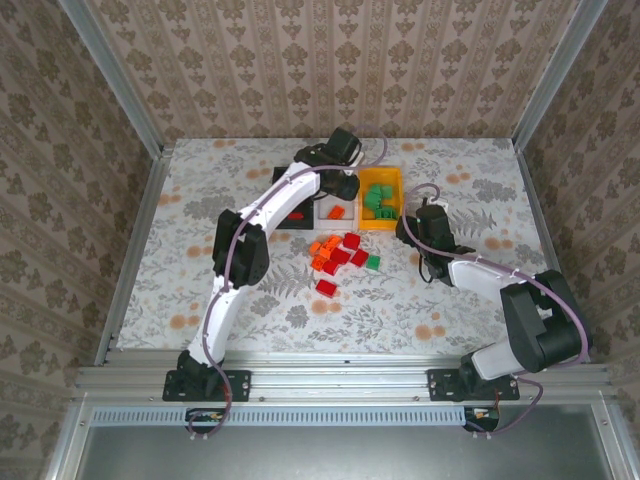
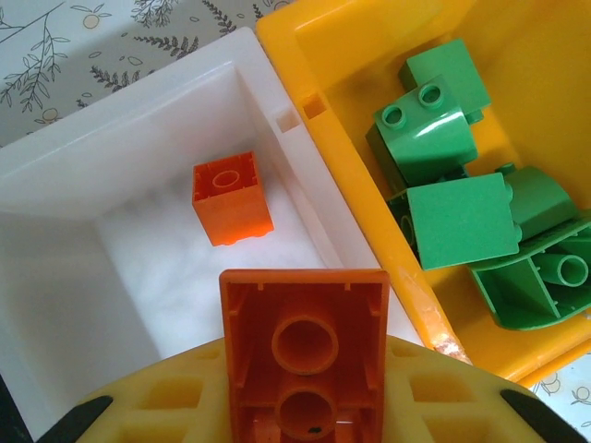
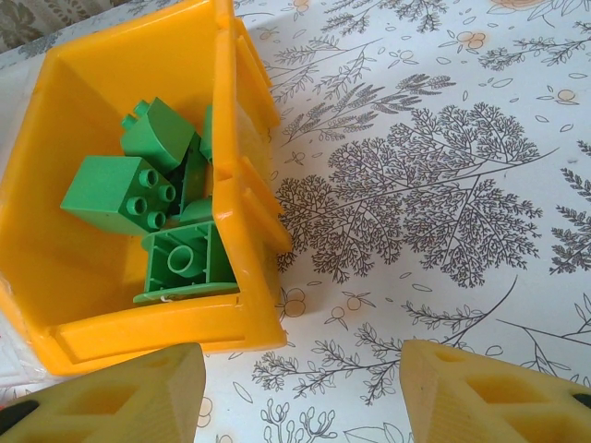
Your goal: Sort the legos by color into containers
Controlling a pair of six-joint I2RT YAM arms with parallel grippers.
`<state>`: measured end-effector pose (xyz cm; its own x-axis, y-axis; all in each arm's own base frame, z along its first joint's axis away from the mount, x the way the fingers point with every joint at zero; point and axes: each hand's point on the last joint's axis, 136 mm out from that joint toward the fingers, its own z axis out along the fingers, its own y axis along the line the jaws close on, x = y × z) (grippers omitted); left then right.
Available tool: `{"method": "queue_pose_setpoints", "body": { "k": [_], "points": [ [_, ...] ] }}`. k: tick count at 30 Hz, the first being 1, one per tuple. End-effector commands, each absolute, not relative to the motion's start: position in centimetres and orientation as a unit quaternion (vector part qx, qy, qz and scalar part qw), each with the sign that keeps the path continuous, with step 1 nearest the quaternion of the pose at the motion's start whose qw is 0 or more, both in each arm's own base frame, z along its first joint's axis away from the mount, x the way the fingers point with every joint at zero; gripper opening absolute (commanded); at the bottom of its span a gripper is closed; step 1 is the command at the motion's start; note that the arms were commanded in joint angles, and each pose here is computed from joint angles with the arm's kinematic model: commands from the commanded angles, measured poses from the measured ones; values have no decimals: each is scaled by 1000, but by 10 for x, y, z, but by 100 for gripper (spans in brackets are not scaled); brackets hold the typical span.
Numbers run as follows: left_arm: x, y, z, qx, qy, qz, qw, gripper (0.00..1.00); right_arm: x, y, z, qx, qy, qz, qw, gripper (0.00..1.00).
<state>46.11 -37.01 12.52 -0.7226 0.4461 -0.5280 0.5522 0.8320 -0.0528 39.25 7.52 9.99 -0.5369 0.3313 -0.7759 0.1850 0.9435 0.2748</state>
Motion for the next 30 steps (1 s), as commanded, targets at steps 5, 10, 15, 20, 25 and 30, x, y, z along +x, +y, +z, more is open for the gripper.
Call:
{"method": "queue_pose_setpoints", "body": {
  "k": [5,10,15,20,25,30],
  "points": [
    [464,-368,127,257,926,-117,249,23,394,71,108,161,863,86,472,59],
    [469,-367,130,246,929,-114,253,32,393,70,110,162,861,87,474,59],
    [468,-370,139,246,926,-122,260,50,393,69,111,164,861,86,474,59],
    [462,-367,157,246,924,-117,269,64,392,68,113,165,859,87,477,59],
    [431,-351,175,251,923,-90,277,64,392,69,113,165,859,91,476,59],
    [367,-308,157,210,932,-107,274,72,394,72,112,161,861,96,473,59]
  ]
}}
